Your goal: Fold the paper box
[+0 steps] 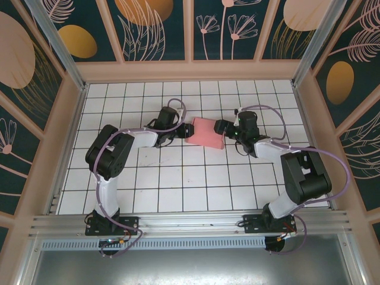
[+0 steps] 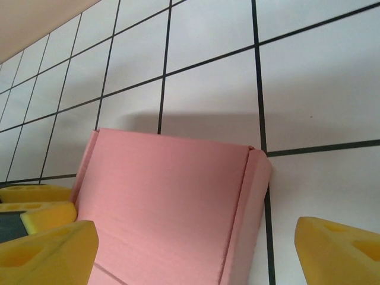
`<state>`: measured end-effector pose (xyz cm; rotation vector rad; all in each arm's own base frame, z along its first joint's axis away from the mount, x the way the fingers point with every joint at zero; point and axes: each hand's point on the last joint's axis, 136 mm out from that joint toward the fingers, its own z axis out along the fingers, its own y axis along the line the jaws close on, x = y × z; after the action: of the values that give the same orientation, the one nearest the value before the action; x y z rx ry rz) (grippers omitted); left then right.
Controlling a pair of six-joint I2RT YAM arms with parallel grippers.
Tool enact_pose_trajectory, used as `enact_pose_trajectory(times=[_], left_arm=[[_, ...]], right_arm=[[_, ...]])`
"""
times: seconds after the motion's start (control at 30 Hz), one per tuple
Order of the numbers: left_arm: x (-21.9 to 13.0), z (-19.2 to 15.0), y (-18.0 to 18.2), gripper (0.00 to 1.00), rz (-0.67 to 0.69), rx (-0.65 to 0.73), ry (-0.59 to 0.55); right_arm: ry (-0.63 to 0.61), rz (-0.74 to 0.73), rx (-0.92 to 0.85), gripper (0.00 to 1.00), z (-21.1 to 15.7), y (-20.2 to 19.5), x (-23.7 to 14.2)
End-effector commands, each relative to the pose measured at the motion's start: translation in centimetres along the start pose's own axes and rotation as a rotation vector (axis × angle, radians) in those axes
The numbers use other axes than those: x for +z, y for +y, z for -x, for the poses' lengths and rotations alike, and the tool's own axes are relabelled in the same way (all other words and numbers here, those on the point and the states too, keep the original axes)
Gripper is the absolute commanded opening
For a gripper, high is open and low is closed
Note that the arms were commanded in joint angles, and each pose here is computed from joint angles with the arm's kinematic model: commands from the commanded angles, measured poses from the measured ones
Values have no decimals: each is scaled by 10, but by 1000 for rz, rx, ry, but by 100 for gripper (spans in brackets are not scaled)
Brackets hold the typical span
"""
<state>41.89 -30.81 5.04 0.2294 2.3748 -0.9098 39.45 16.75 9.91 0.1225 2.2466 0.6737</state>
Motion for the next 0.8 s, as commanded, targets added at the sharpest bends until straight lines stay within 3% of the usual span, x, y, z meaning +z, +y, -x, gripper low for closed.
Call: enact_pose_trajectory(times=[0.0, 0.47, 0.77], left_arm=[[3, 1, 1, 34, -29, -33, 16], [-2, -3, 7, 32, -182, -181, 27], [-1, -8, 13, 32, -211, -222, 44]], right_arm=[[2, 78, 57, 86, -1, 8, -6], [35, 243, 238, 86, -3, 11, -7], [67, 250, 270, 86, -11, 9, -1]])
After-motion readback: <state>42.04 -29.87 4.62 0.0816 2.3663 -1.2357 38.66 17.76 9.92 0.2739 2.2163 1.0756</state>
